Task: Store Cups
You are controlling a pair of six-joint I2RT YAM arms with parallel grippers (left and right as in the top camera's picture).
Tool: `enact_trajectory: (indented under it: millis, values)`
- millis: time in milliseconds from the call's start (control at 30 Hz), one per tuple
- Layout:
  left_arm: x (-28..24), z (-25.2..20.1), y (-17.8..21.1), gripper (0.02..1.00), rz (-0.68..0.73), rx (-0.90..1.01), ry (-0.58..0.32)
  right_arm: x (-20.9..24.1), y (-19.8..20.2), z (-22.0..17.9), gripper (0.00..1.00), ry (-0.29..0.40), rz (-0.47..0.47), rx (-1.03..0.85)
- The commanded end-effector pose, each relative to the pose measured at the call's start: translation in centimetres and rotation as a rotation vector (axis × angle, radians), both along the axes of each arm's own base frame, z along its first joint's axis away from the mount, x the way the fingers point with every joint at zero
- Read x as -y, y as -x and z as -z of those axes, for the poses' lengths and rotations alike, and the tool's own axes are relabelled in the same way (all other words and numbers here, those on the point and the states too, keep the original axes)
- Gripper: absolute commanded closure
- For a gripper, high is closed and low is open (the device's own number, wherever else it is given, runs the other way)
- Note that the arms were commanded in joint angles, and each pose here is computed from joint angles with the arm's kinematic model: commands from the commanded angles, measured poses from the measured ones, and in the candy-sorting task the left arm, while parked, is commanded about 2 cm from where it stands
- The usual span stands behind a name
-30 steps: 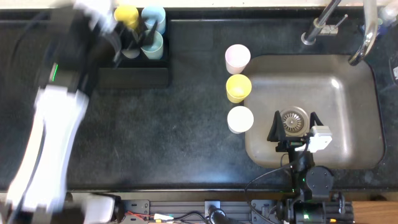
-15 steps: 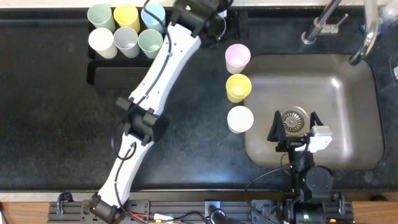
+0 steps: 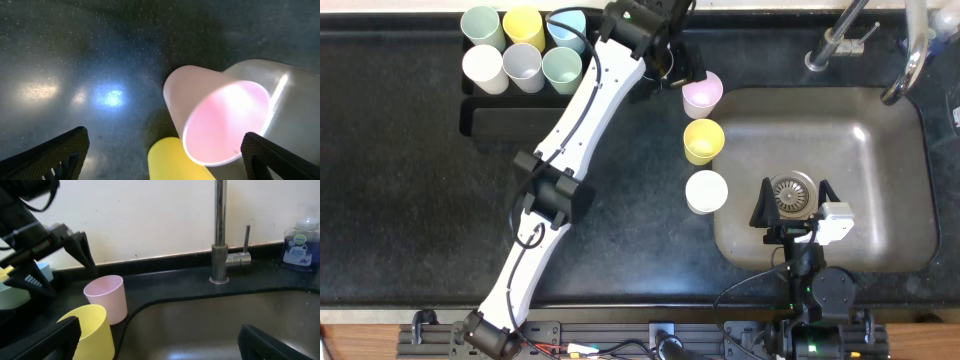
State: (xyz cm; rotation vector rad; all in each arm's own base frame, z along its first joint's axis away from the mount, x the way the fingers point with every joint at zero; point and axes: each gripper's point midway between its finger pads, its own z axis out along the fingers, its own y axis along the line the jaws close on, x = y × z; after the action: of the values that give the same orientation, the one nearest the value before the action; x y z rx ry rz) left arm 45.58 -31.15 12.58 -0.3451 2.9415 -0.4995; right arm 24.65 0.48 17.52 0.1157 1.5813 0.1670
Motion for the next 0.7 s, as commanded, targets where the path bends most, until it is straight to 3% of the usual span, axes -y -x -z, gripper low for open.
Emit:
enact_trajectory:
  millis: [33, 300, 367, 400, 433, 500, 700]
  values:
    - [1.3, 1.8, 0.7, 0.018, 0.011, -0.033, -0.007, -0.1, 0.0, 0.3, 0.003, -0.007, -0.003, 0.000]
    - [1.0, 2.8, 0.7, 0.023, 0.009, -0.040, -0.035, 0.0, 0.0, 0.3, 0.005, -0.007, -0.003, 0.000]
    - [0.7, 2.8, 0.5, 0.213, 0.003, -0.031, -0.051, -0.1, 0.0, 0.3, 0.003, -0.007, -0.003, 0.000]
    - [0.6, 2.8, 0.4, 0.768, 0.001, -0.026, -0.058, -0.1, 0.0, 0.3, 0.003, -0.007, -0.003, 0.000]
    - [0.6, 2.8, 0.4, 0.895, 0.000, -0.025, -0.060, -0.1, 0.0, 0.3, 0.003, -0.007, -0.003, 0.000]
    - [0.5, 2.8, 0.2, 0.982, -0.002, -0.017, -0.065, -0.1, 0.0, 0.3, 0.003, -0.007, -0.003, 0.000]
    - [0.2, 2.8, -0.2, 0.982, -0.033, -0.003, -0.076, -0.1, 0.0, 0.3, 0.005, -0.007, -0.003, 0.000]
